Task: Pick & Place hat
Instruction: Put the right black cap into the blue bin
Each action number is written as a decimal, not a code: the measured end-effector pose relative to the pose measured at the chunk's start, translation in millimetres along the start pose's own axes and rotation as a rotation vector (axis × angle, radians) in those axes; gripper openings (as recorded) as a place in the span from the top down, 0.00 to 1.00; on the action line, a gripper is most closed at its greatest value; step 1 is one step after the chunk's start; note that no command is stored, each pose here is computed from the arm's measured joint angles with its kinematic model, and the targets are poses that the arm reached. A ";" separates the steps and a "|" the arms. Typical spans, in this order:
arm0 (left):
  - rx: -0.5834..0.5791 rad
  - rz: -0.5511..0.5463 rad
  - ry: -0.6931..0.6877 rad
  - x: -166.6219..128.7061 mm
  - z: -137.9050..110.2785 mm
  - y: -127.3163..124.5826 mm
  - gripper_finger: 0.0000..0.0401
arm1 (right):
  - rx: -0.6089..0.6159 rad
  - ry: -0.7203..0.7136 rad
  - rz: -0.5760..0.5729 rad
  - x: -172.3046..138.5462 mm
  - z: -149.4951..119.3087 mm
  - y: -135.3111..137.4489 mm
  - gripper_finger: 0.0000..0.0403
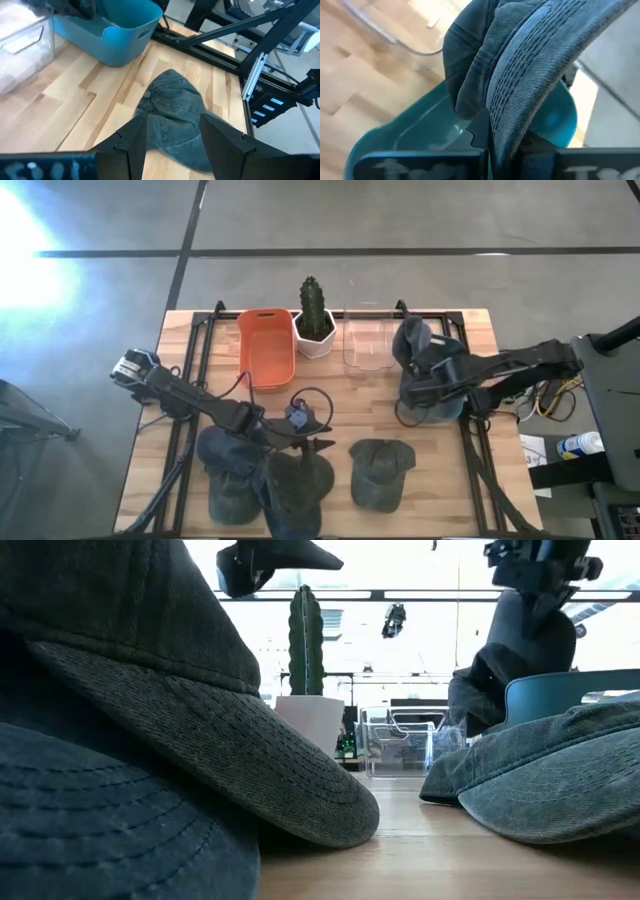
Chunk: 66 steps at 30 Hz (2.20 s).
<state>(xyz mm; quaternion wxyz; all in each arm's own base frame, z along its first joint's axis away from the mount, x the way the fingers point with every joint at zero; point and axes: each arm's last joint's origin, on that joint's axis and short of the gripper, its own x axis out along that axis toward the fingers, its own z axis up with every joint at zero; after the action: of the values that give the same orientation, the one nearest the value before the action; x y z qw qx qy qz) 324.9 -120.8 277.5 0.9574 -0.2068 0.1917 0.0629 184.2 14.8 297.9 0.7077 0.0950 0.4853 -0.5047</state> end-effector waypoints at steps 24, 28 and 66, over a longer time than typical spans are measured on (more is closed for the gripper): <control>-0.008 0.009 0.015 1.1 -5.2 3.1 0.57 | 0.079 -0.305 0.106 -46.5 10.3 -4.0 0.97; 0.000 0.008 0.014 1.1 -5.1 3.2 0.57 | 0.157 -0.130 0.334 -66.2 16.9 -36.8 0.97; -0.004 0.006 0.007 1.3 -4.1 3.4 0.57 | 0.626 0.242 0.487 21.9 -25.4 -85.5 0.97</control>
<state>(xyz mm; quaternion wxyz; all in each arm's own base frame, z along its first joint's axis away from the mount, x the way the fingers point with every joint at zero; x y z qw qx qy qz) 324.0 -119.3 272.3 0.9561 -0.2084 0.1956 0.0654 100.6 -23.4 298.3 0.6813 0.4763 0.3513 -0.4308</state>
